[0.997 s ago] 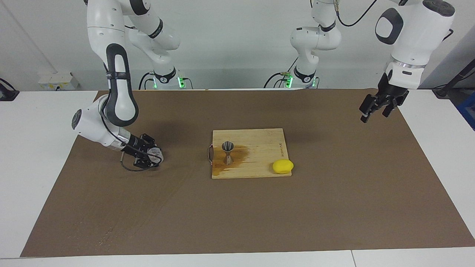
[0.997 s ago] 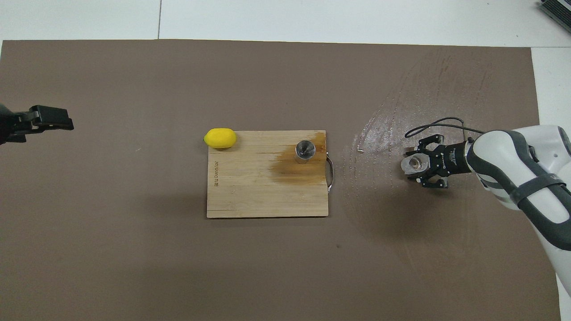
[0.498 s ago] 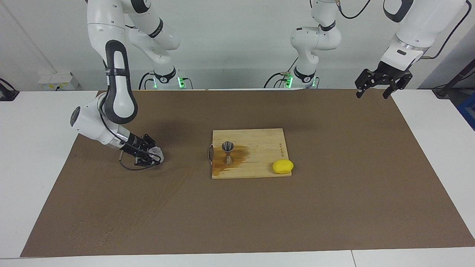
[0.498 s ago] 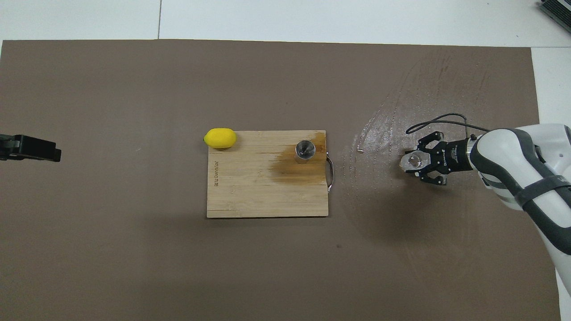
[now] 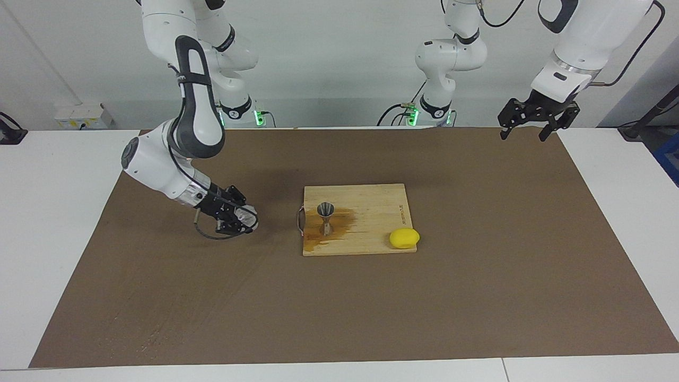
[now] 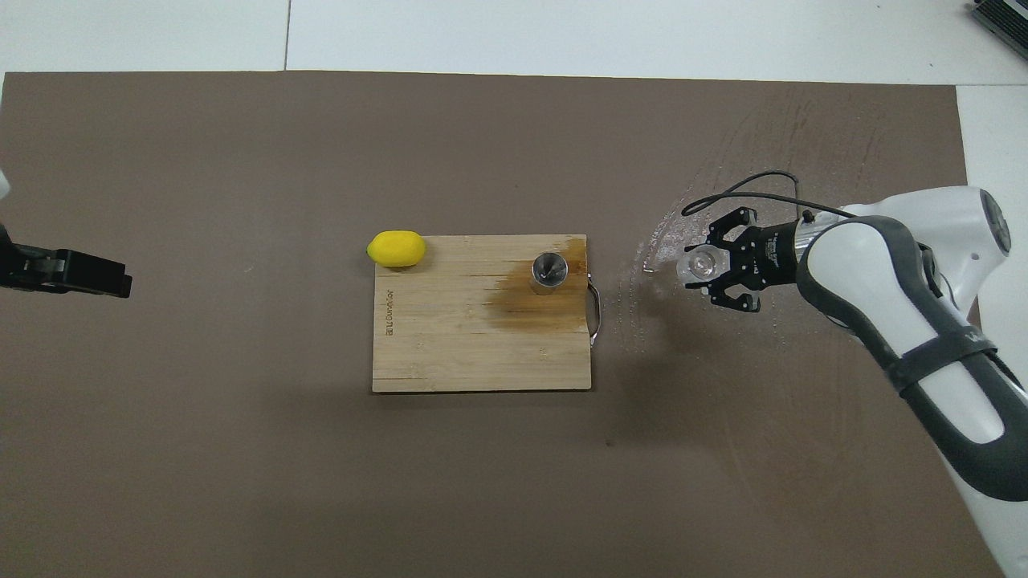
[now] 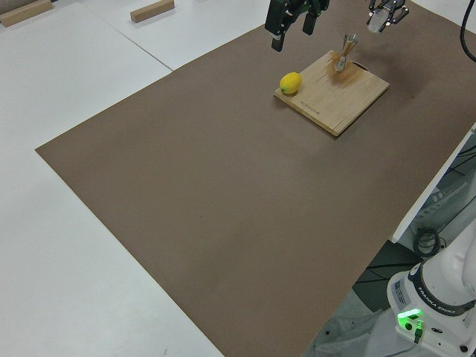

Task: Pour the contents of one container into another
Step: 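Lift the glass cup with the right gripper and carry it over the metal cup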

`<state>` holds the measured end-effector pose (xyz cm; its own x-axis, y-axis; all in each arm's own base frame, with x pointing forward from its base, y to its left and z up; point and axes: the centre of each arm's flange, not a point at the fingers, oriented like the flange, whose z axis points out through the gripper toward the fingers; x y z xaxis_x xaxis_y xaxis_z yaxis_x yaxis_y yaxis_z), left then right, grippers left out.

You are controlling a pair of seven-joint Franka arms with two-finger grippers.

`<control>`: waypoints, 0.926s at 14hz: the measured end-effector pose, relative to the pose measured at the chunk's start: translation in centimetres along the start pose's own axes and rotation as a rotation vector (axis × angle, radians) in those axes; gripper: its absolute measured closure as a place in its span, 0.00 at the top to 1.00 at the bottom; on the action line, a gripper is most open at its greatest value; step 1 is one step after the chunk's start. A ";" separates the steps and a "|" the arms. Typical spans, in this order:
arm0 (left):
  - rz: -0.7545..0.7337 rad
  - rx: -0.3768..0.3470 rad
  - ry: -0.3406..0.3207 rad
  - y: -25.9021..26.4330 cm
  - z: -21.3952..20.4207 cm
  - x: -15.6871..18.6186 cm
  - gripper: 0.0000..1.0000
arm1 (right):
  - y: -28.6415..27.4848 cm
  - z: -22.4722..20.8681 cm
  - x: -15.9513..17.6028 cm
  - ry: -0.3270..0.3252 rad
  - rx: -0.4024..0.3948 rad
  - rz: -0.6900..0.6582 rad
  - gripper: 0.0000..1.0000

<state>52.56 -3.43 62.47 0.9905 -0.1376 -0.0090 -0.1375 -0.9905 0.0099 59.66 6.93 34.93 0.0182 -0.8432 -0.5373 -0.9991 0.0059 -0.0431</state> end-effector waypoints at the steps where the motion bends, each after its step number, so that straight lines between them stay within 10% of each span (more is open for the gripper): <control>1: -0.001 0.000 -0.002 0.0 0.0 0.0 1.00 | -0.5 0.1 -1.9 0.022 -0.003 -0.013 0.51; 13: -0.009 -0.014 -0.016 0.8 -0.7 -0.3 1.00 | -3.8 3.4 -17.5 0.298 0.003 0.008 0.51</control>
<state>52.14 -4.14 63.20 0.9914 -0.1287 -0.0254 -0.1281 -0.9915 0.0236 63.30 23.50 41.69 -0.0024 -0.9638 -0.2666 -0.9990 0.0143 -0.0429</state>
